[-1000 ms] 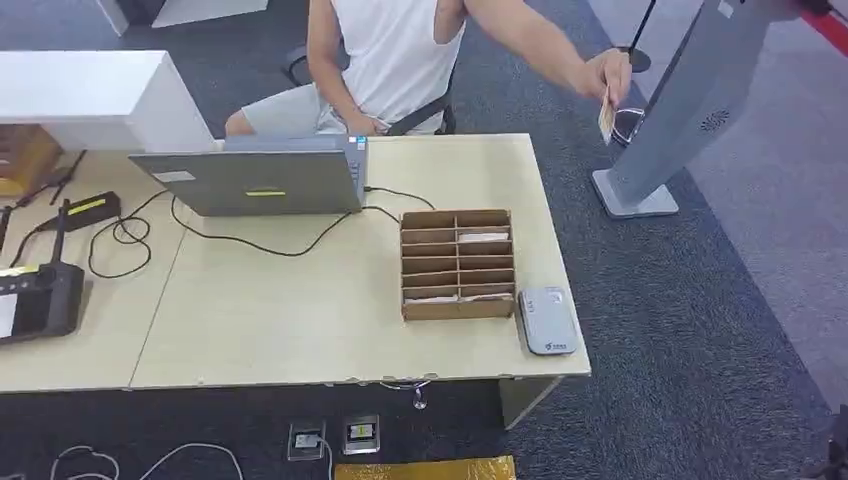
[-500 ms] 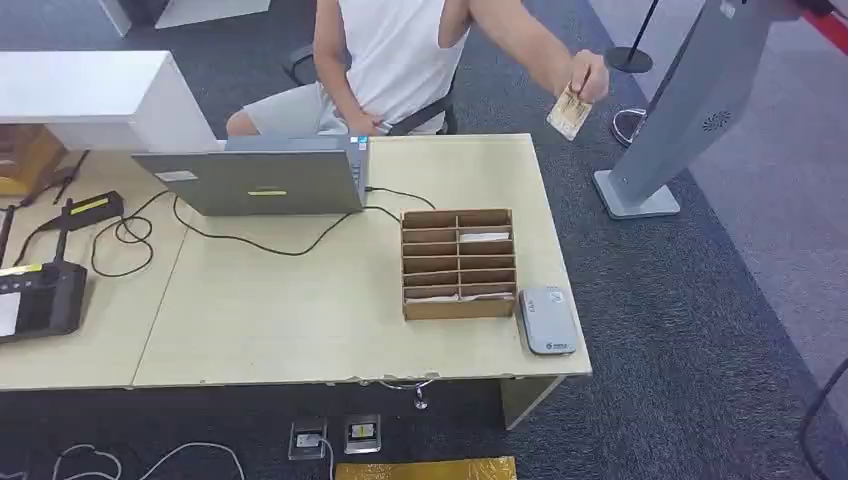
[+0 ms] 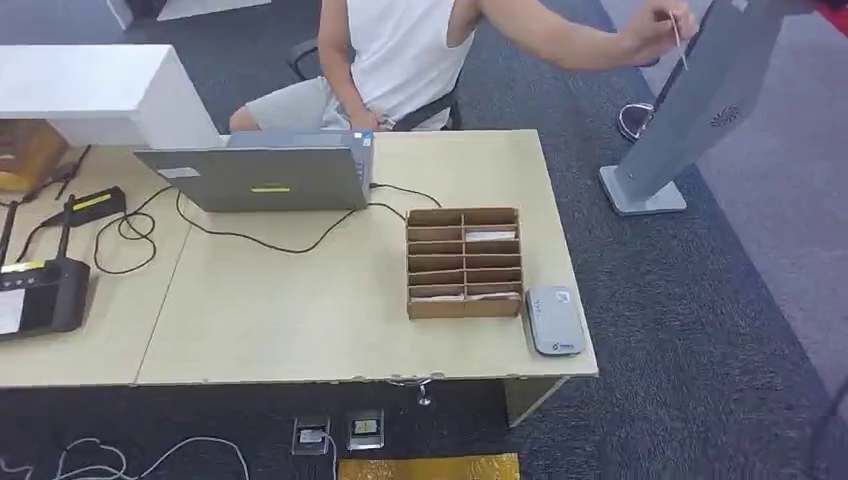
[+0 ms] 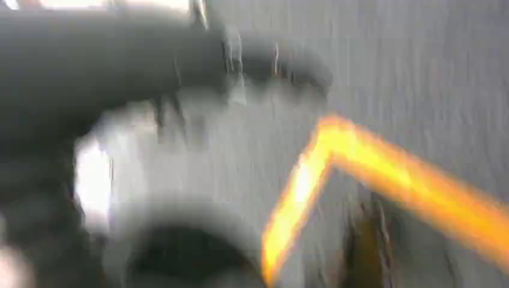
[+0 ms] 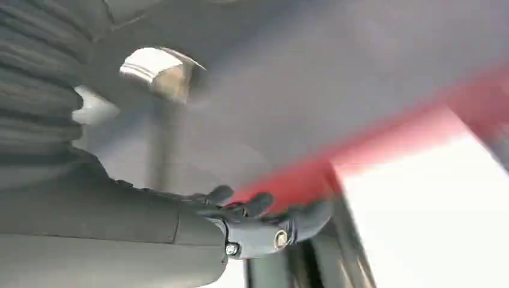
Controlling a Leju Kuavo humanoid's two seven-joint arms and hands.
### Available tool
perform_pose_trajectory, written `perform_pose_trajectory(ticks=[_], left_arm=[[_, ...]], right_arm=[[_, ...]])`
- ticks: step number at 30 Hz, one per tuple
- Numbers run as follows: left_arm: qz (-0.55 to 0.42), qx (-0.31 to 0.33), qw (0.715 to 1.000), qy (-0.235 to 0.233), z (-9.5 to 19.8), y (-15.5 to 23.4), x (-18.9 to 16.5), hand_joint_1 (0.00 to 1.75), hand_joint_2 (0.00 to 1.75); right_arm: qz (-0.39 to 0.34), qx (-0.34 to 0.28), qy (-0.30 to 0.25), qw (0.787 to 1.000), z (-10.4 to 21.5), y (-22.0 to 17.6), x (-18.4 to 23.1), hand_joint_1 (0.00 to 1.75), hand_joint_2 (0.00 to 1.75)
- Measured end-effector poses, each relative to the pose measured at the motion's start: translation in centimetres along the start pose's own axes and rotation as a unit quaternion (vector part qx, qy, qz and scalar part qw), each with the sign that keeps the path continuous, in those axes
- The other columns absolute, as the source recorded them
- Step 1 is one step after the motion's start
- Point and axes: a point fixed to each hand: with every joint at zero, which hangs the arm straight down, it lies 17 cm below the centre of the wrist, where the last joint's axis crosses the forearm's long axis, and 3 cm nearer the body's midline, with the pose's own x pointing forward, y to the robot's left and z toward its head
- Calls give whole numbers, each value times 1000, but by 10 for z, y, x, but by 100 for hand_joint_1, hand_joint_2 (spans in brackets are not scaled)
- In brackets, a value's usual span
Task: Pass the card to the sensor for recognition and then transmit it.
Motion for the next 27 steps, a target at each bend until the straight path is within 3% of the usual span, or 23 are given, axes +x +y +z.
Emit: perform_pose_trajectory(ticks=[3,7,10,14,17,27], left_arm=[[-1,2,1000,-8,-1,2,11,0,0],[-4,-3,1000,-17,2,-4,22,0,0],[-7,-2,1000,-11,2,-4,18,0,0],[6,0,1000,7,0,0,10,0,0],[5,1,1000,11,0,0,8,0,0],[-6,5,1000,15,-3,6,7,0,0]], right_arm=[[-14,-106,-141,984,57,-71,105,0,175],[-5,-182,-302,936,165,-90,198,0,175],[-17,-212,-399,892,247,-89,242,0,175],[-6,-199,-484,852,323,-54,265,0,175],[8,-184,-521,833,357,-28,270,0,175],[37,-131,-598,790,429,35,272,0,175]])
